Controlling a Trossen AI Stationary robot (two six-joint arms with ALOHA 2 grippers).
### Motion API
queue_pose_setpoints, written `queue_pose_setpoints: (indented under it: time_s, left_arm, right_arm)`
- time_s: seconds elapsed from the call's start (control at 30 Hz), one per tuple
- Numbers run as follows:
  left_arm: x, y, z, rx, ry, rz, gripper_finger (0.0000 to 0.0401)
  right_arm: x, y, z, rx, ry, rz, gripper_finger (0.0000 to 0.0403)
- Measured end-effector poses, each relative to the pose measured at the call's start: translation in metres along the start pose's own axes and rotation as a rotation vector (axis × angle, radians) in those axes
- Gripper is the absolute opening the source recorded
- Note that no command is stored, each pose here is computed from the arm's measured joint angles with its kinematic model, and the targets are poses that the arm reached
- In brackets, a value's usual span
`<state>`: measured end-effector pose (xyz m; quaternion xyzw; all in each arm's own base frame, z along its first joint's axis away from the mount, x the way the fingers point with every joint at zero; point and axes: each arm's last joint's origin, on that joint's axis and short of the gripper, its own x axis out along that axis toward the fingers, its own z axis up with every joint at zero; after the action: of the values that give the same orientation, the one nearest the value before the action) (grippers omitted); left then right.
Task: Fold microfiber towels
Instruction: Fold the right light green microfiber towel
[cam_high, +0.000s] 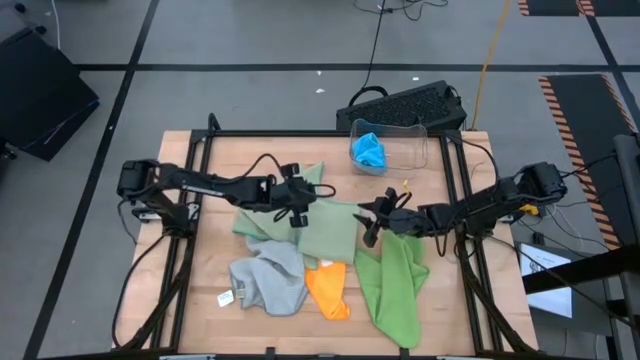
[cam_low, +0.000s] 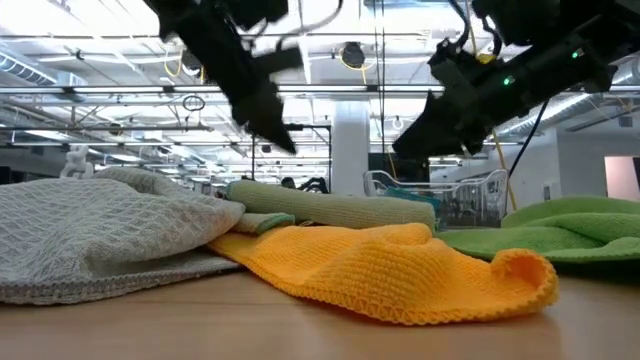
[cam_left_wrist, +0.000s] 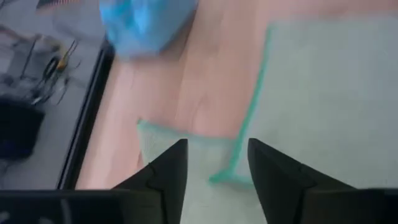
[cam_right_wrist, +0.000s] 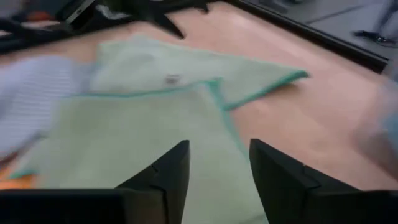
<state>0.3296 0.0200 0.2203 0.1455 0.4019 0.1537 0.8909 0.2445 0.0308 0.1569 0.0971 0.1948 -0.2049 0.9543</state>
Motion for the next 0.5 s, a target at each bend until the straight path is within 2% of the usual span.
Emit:
queue_pose_setpoints:
  time_s: [0.13,0.3,0.5]
  left_arm:
    - [-0.02,-0.021,0.008,-0.005,-0.06,-0.088,0.0166]
    - [-0.038,-0.072,0.008,0.087,-0.094,-0.152,0.0166]
    - [-0.05,-0.123,-0.007,0.169,-0.058,-0.158,0.0219]
  right_arm:
    - [-0.009,0.015,-0.005,-0.026,0.003,0.073,0.0159]
    - [-0.025,0.038,-0.017,-0.078,0.014,0.157,0.0167]
    - [-0.034,0.063,-0.039,-0.184,-0.006,0.229,0.0222]
